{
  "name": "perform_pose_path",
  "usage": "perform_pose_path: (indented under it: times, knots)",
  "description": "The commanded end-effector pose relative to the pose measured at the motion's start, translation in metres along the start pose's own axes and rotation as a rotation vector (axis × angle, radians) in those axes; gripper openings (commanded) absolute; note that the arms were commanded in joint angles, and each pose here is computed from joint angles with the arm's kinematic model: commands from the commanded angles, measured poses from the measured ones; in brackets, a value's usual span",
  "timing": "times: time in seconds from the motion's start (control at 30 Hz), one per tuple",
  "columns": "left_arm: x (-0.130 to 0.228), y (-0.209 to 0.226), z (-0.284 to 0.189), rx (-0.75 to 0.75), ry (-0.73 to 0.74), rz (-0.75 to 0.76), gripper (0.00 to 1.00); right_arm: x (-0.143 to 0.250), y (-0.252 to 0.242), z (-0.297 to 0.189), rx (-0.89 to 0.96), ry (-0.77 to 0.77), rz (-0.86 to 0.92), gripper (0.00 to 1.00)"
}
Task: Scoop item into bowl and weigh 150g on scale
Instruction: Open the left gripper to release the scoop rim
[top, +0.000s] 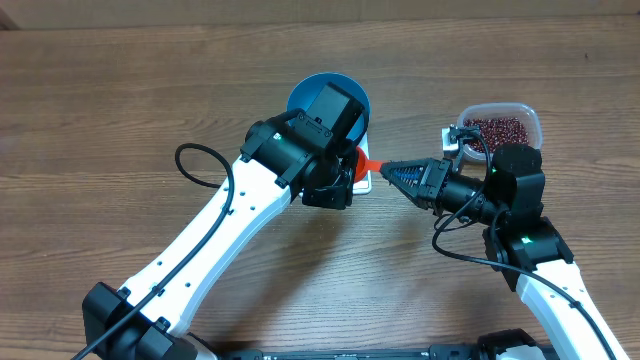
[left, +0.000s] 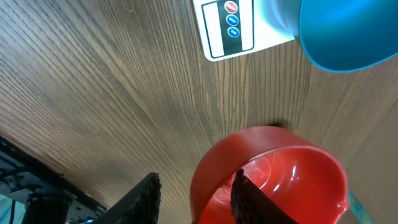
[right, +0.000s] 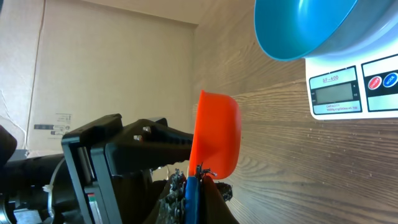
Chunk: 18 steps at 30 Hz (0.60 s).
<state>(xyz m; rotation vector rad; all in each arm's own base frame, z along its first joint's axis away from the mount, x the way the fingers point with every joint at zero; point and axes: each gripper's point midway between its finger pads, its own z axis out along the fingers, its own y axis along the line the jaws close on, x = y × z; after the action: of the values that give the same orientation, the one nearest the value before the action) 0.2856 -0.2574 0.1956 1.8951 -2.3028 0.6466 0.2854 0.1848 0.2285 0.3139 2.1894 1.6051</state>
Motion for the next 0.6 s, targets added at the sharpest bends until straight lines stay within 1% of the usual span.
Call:
perform_pose_path:
  times: [0.0,0.07,0.2,0.33,0.47,0.57]
  knots:
    - [0.008,0.002,0.001,-0.021,0.033,0.012,0.48,-0.002,0.004,0.000,0.004,-0.006,-0.029,0.04]
    - [0.009,0.003,0.000,-0.027,0.048,0.031,0.49,-0.001,0.002,0.000,0.013,-0.004,-0.053,0.04]
    - [0.009,0.003,0.000,-0.027,0.050,0.075,0.51,-0.005,-0.015,-0.001,0.083,-0.040,-0.032,0.04]
    - [0.009,0.004,0.000,-0.029,0.049,0.115,0.55,-0.011,-0.025,-0.004,0.133,-0.072,-0.053,0.04]
    - [0.009,0.004,0.000,-0.028,0.051,0.173,0.56,-0.013,-0.031,-0.005,0.157,-0.078,-0.109,0.04]
    - [0.009,0.004,0.000,-0.026,0.052,0.247,0.55,-0.010,-0.034,-0.006,0.171,-0.065,-0.163,0.04]
